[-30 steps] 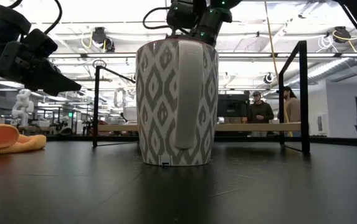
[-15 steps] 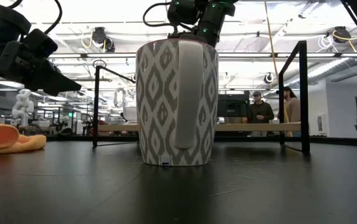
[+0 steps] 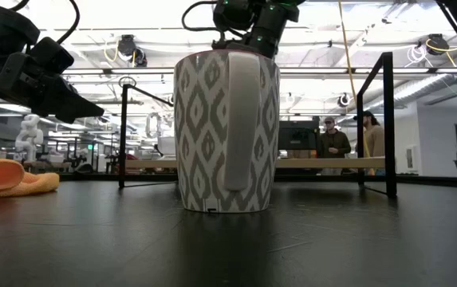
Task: Stack small to large cups/mugs on shelf
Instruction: Put the light orange mug on the shelf
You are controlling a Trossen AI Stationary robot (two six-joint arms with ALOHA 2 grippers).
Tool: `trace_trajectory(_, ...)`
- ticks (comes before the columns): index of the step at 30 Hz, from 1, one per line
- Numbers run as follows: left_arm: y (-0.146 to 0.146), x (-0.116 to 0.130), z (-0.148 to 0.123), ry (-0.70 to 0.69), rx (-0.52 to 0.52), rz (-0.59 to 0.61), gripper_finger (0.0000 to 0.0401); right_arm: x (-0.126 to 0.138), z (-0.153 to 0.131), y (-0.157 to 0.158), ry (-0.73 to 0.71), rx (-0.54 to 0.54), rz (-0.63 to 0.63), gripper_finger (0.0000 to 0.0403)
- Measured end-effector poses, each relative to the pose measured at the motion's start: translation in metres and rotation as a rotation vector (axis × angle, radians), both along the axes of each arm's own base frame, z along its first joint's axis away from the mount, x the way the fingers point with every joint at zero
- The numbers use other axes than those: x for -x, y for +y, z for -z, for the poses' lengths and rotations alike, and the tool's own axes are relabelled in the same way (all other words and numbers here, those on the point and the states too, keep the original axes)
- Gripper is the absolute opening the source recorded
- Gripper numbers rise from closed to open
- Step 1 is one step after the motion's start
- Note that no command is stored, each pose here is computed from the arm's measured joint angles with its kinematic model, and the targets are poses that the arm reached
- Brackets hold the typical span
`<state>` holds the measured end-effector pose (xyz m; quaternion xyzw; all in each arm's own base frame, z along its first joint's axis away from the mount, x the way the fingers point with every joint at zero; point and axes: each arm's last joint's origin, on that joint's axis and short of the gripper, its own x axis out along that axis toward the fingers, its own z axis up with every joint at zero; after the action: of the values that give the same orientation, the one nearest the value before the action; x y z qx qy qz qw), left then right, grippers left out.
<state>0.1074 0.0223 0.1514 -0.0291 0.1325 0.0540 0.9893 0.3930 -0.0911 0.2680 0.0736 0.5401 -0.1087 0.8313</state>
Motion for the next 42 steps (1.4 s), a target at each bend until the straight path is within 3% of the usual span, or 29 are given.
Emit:
trace_trajectory(8,0.0,0.0,0.0,0.0,0.0,0.0,0.0017,0.009,-0.001,0.002,-0.022,-0.001,-0.001,0.0)
trace_trajectory(20,0.0,0.0,0.0,-0.005,-0.001,0.0,0.0017,0.057,-0.004,0.003,-0.135,0.008,0.048,0.0)
trace_trajectory(42,0.0,0.0,0.0,-0.004,0.016,-0.005,0.0017,0.058,0.006,0.002,-0.082,-0.084,-0.016,0.0)
